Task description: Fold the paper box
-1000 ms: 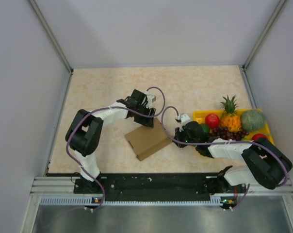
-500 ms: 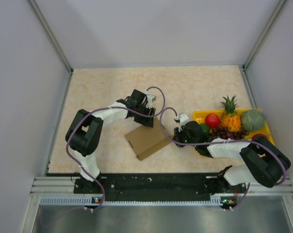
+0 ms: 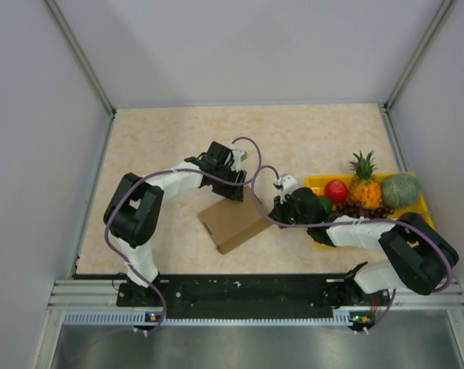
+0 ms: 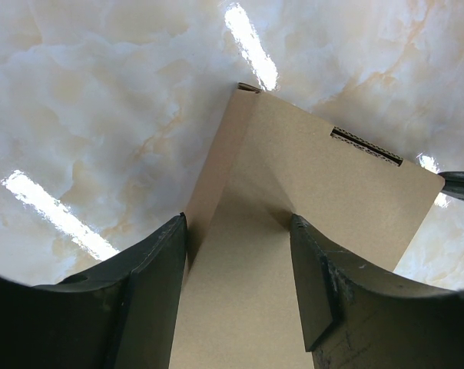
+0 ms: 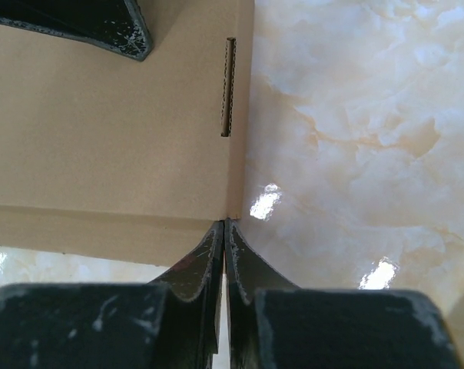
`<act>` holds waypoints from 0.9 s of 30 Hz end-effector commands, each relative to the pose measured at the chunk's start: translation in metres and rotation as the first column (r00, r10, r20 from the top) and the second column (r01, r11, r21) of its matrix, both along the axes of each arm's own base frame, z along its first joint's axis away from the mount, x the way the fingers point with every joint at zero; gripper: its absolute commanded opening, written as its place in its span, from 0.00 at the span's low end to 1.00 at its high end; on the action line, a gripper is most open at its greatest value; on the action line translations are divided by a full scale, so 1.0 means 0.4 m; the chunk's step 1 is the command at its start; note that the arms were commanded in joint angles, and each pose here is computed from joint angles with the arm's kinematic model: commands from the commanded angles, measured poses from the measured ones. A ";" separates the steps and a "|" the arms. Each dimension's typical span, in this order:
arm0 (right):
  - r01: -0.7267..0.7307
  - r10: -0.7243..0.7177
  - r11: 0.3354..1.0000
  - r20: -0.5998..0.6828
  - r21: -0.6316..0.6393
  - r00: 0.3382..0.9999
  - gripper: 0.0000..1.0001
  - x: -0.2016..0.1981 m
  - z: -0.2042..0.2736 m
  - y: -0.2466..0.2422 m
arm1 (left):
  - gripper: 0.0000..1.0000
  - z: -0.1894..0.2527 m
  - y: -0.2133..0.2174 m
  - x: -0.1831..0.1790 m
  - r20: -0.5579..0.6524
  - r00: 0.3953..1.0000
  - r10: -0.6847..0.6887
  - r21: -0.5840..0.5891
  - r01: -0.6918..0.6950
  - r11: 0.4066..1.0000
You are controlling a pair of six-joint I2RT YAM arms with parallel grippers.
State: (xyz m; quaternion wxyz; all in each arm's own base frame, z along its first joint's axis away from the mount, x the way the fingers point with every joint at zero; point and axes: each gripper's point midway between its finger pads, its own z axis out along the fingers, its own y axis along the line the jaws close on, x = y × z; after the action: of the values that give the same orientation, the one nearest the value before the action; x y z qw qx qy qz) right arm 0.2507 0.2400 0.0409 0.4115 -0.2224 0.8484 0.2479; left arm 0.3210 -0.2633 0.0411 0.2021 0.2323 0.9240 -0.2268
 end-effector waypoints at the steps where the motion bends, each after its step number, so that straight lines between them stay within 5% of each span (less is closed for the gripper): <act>1: -0.036 0.036 0.998 0.020 0.046 0.999 0.06 0.000 0.026 0.020 | 0.59 -0.036 0.027 -0.012 -0.005 1.000 0.021 0.064 -0.021 0.998; 5: -0.027 0.026 0.999 0.021 0.040 0.999 0.17 -0.011 0.019 0.005 | 0.59 -0.040 0.025 -0.013 -0.011 1.000 0.021 0.064 -0.021 0.998; 10: -0.025 0.025 0.999 0.013 0.030 1.000 0.18 -0.014 0.008 0.001 | 0.59 -0.038 0.025 -0.013 -0.011 1.000 0.021 0.062 -0.020 0.998; 20: -0.054 0.054 0.998 0.010 0.033 0.998 0.00 -0.019 -0.003 0.011 | 0.59 -0.037 0.027 -0.010 -0.008 1.000 0.021 0.065 -0.020 0.998; 27: -0.072 0.072 0.997 0.041 -0.019 0.997 0.00 -0.001 0.007 0.010 | 0.59 -0.034 0.025 -0.010 -0.002 1.000 0.010 0.064 -0.010 0.998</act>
State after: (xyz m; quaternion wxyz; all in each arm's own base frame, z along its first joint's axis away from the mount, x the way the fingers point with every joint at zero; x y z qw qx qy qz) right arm 0.2408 0.2351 0.0306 0.3999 -0.2398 0.8495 0.2468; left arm 0.3211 -0.2631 0.0410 0.2022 0.2314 0.9243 -0.2263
